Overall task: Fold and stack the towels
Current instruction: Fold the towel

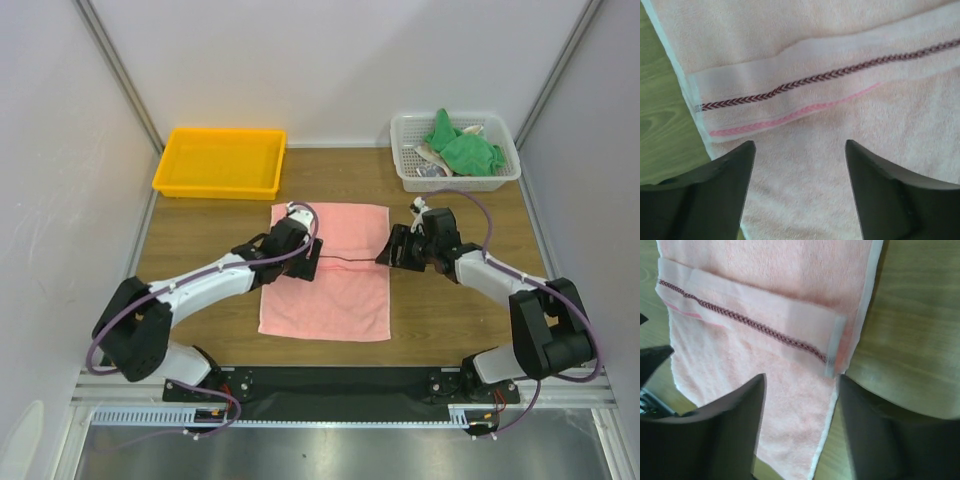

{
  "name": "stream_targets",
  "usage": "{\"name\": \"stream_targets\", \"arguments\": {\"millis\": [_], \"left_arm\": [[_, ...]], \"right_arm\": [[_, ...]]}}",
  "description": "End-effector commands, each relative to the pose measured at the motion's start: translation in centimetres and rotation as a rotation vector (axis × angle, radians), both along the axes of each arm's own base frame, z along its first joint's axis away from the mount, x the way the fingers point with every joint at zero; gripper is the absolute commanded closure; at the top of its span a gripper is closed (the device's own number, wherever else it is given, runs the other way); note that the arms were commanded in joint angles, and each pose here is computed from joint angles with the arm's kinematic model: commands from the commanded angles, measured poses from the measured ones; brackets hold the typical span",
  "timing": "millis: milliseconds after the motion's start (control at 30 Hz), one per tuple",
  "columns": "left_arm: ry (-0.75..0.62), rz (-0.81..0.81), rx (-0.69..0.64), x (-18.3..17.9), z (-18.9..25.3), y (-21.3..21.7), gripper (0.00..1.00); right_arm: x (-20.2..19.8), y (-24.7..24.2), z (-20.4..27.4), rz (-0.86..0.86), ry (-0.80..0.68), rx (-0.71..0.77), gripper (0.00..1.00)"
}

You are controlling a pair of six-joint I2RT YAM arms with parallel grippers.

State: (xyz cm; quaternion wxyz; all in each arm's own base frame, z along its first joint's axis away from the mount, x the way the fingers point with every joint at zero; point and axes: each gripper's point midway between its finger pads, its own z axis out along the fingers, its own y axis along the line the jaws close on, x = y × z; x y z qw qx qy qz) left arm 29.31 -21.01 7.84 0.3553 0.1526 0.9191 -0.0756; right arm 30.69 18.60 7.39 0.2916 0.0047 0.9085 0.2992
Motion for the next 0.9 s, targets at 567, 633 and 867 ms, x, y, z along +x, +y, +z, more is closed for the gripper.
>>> {"name": "stream_targets", "arguments": {"millis": [567,633,867], "left_arm": [[-0.062,0.459,-0.079,7.1,1.3,5.2,0.15],[-0.064,0.484,-0.107,7.8,1.0,5.8,0.19],[-0.052,0.460,-0.146,9.3,-0.4,5.1,0.30]], "right_arm": [[5.0,0.2,2.6,-0.202,-0.002,0.018,0.37],[5.2,0.1,1.8,-0.207,0.015,0.007,0.41],[5.2,0.7,0.4,-0.191,0.043,0.020,0.56]]}}
